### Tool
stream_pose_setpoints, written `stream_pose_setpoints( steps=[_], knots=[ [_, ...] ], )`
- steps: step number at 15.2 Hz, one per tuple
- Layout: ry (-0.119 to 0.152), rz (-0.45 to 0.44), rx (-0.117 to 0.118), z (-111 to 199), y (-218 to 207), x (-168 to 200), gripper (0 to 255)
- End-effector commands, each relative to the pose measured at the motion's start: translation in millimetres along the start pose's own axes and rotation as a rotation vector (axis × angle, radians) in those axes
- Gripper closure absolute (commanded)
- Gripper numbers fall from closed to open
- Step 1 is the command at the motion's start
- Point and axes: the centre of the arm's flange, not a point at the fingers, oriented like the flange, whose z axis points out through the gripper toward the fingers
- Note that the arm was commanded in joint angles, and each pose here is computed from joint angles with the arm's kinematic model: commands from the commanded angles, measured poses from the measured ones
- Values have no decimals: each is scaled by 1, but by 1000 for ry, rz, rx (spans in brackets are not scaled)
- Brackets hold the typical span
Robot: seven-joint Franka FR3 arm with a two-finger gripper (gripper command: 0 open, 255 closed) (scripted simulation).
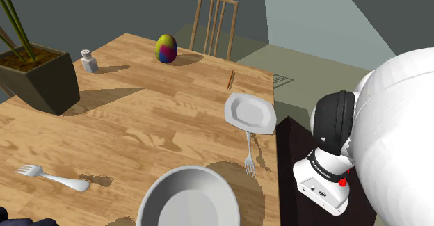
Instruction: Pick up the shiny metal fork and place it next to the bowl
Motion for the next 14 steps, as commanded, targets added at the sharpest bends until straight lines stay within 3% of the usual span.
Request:
stream_pose_setpoints(
  steps=[1,14],
  knots=[
    [0,1,0,7,4,-8,255],
    [0,1,0,75,4,-18,255]
  ],
)
